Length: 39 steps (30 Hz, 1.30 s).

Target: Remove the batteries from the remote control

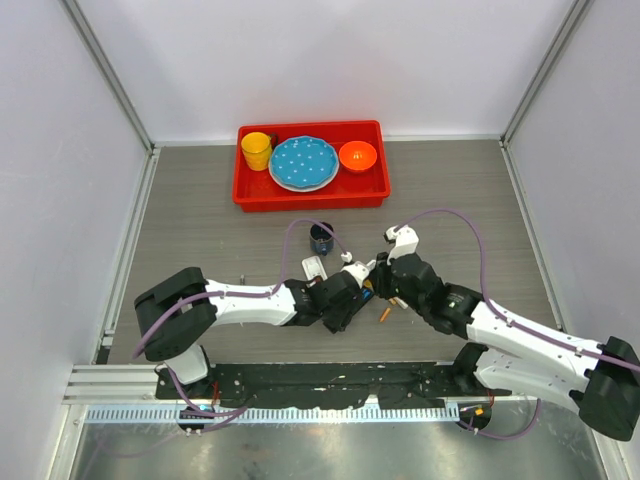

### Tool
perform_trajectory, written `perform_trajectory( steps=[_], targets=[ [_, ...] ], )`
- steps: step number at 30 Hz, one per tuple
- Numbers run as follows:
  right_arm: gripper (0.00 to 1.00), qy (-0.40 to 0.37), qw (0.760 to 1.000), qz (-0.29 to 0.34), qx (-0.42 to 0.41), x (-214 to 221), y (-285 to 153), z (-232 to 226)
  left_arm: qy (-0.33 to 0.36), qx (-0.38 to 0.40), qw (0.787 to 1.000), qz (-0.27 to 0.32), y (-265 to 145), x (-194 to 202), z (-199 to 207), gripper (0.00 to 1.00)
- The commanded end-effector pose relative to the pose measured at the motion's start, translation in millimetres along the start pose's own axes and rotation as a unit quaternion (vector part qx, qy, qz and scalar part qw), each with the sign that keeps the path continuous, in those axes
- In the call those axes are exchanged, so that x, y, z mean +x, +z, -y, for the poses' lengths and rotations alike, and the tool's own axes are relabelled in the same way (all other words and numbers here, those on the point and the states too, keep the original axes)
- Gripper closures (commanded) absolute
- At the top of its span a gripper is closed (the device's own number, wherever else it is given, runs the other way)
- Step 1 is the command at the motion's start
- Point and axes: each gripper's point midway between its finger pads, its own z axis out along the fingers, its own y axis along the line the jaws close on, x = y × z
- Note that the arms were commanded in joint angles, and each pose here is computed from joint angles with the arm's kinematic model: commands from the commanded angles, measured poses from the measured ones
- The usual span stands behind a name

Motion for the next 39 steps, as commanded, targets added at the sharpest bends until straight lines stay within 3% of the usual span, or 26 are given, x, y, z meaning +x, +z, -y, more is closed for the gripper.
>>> perform_trajectory(
  steps=[1, 17, 39],
  targets=[
    [0.99, -0.033, 0.997, 0.045, 0.048, -26.7, -6.9, 11.4, 0.007, -0.018, 0.992, -0.126, 7.4, 78.8, -18.6, 1.0],
    [0.99, 0.002, 0.996, 0.063, -0.07, -26.3, -17.2, -27.0, 0.003, -0.024, 0.992, -0.123, 5.8, 79.6, -21.3, 1.0],
    [0.99, 0.008, 0.997, 0.002, -0.075, 14.0, -12.0, -22.7, 0.006, -0.025, 0.992, -0.12, 6.9, 78.7, -21.8, 1.0]
  ],
)
